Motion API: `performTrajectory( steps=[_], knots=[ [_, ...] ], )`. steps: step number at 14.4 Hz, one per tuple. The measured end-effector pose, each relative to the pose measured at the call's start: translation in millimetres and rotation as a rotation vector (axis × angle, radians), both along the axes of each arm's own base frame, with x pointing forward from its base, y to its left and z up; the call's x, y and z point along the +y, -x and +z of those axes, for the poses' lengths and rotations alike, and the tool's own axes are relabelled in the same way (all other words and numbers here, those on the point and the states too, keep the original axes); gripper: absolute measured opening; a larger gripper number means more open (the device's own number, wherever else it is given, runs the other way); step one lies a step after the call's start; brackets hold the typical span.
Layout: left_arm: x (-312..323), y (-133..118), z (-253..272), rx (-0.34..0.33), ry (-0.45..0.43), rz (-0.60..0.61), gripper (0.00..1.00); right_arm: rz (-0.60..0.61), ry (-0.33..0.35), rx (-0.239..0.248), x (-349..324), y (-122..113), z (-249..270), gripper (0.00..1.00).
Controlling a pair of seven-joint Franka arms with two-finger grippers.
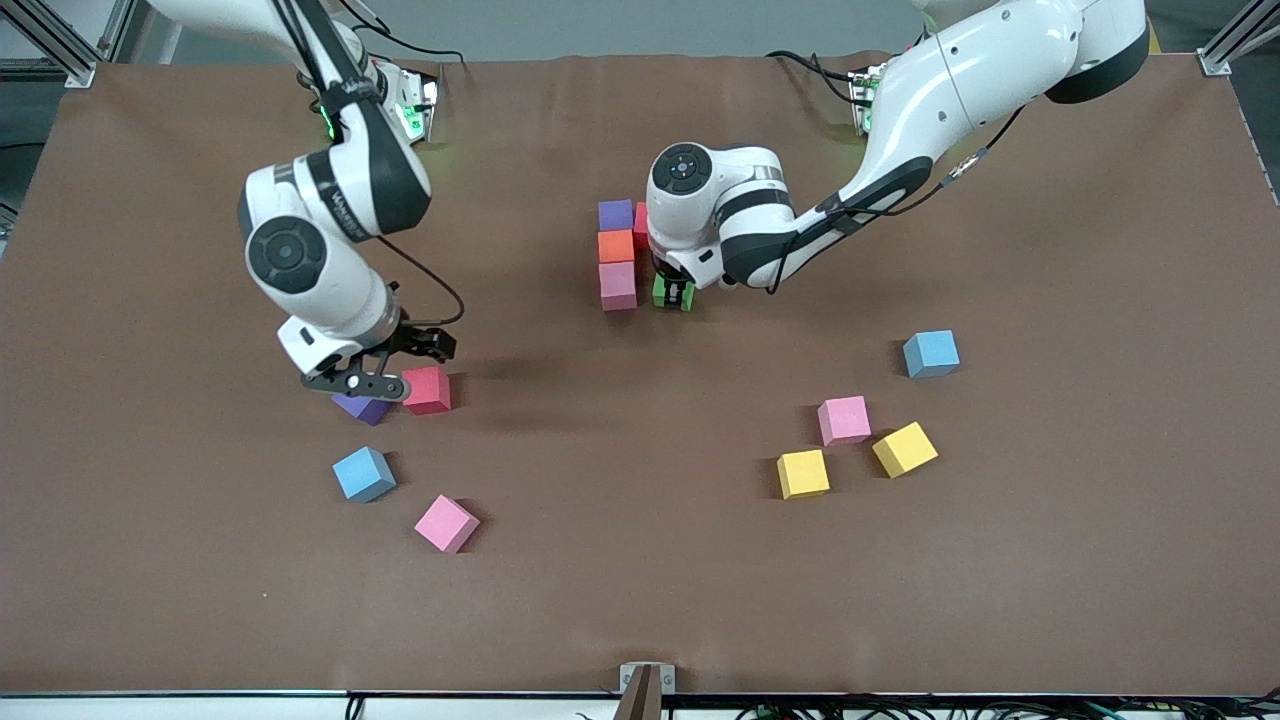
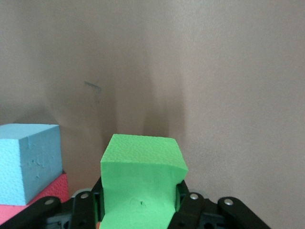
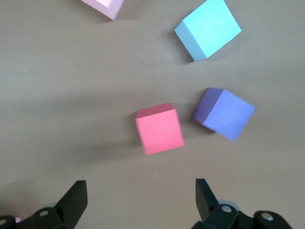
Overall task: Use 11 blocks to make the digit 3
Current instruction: 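Grasp the red cube with the right gripper while the left places green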
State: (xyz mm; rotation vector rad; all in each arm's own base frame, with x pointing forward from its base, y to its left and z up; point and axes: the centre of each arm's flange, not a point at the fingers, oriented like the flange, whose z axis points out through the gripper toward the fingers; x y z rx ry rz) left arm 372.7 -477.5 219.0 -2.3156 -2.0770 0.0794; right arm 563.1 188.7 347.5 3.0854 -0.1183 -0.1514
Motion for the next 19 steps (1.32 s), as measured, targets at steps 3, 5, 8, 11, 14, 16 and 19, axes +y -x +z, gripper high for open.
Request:
performTrajectory(
  steps=[3, 5, 8, 11, 14, 16, 19],
  knots=[
    [-3.2, 3.1, -10.4, -0.003, -0.008, -0.001, 0.55, 0.046, -0.007, -0.008, -16.0, -5.6, -42.8, 1.00],
    [-6.7, 2.2, -10.6, -0.008, -0.005, -0.001, 0.55, 0.046, -0.004, -0.006, -18.0, -6.7, -77.2, 1.00],
    [-13.5, -2.5, -6.9, -0.015, 0.010, 0.005, 0.55, 0.042, -0.002, -0.011, -21.4, -9.9, -118.1, 1.00],
    [-20.8, -6.0, -5.2, -0.017, 0.023, 0.010, 0.55, 0.042, -0.001, -0.011, -22.3, -10.3, -126.9, 1.00],
    [-25.4, -3.6, -13.8, -0.021, 0.008, 0.005, 0.55, 0.044, -0.010, -0.042, -22.0, -9.2, -130.5, 0.98],
    [-27.5, -2.7, -13.6, -0.024, 0.006, 0.003, 0.55, 0.047, -0.012, -0.047, -22.6, -3.9, -137.7, 0.88],
    [-27.6, -2.7, -13.6, -0.024, 0.006, 0.003, 0.55, 0.056, -0.017, -0.047, -17.5, -1.1, -138.2, 0.59]
  ],
)
